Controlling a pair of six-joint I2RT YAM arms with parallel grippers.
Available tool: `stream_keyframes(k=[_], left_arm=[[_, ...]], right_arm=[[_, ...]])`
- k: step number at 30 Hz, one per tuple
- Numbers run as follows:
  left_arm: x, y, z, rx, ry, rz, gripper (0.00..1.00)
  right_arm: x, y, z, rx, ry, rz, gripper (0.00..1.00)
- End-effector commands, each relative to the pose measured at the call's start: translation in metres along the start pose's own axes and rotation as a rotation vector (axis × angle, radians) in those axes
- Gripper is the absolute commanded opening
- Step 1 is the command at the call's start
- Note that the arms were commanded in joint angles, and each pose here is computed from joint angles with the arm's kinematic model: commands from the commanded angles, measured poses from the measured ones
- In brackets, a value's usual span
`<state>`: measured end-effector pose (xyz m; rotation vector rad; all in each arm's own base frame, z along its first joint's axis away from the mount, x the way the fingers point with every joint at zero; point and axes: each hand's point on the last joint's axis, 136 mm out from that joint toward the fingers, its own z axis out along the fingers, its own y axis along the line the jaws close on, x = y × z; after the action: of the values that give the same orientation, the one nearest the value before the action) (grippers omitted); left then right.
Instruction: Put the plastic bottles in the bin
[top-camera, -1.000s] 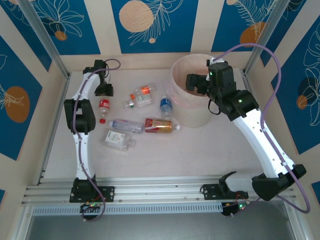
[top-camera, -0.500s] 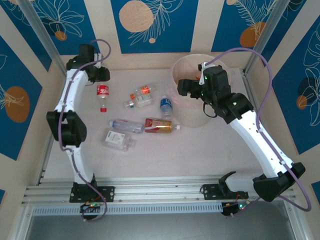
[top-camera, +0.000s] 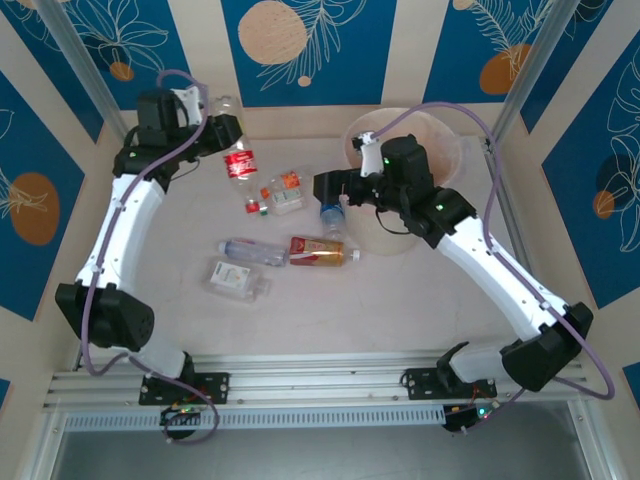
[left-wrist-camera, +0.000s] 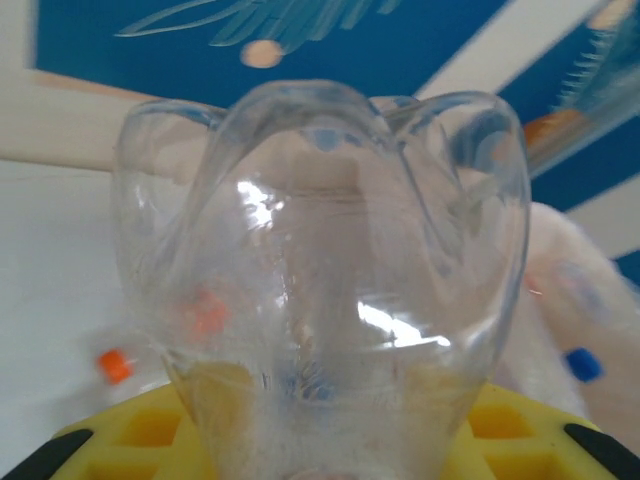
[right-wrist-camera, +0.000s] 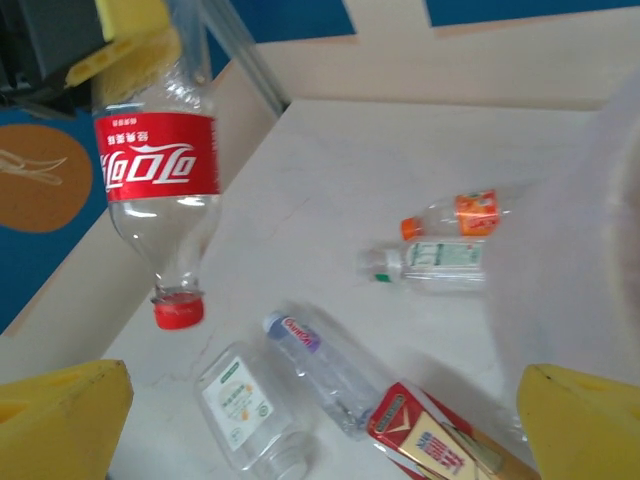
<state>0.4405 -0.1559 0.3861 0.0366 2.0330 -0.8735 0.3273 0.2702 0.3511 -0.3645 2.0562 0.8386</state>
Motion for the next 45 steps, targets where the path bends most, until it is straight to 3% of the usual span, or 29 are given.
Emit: stream_keyframes(k=[1, 8, 15, 19, 24, 30, 33, 38, 41, 45], left_arm=[[-0.014, -0.066, -0.012, 0.175, -0.081, 0.063, 0.38], [-0.015, -0.127, -0.014, 0.306, -0.128, 0.088, 0.39], [-0.024, -0.15, -0.014, 0.399, -0.158, 0.026, 0.39], [-0.025, -0.163, -0.013, 0.449, -0.152, 0.019, 0.39], [-0.03, -0.169, -0.015, 0.464, -0.171, 0.009, 0.4], [-0.033, -0.176, -0.018, 0.481, -0.181, 0.013, 0.4], [-0.031, -0.179, -0.016, 0.486, -0.177, 0.037, 0.41], [-0.027, -0.192, -0.016, 0.529, -0.189, 0.152, 0.41], [-0.026, -0.203, -0.019, 0.558, -0.213, 0.27, 0.41], [-0.027, -0.215, -0.021, 0.599, -0.222, 0.324, 0.41]], right_arm=[[-0.02, 0.028, -0.001, -0.106, -0.033, -0.052, 0.99], [-0.015, 0.052, 0.009, -0.208, 0.012, -0.099, 1.0], [0.001, 0.069, 0.017, -0.303, 0.043, -0.111, 0.9], [0.0, 0.067, 0.025, -0.276, 0.045, -0.131, 0.87], [0.0, 0.059, 0.034, -0.228, 0.059, -0.132, 0.77], [0.0, 0.053, 0.037, -0.197, 0.049, -0.122, 0.55], [-0.004, 0.054, 0.031, -0.192, 0.034, -0.139, 0.59], [-0.016, 0.051, 0.017, -0.146, 0.003, -0.192, 0.82], [-0.027, 0.045, 0.001, -0.097, -0.031, -0.218, 0.85], [-0.037, 0.039, -0.019, -0.125, -0.068, -0.204, 0.88]])
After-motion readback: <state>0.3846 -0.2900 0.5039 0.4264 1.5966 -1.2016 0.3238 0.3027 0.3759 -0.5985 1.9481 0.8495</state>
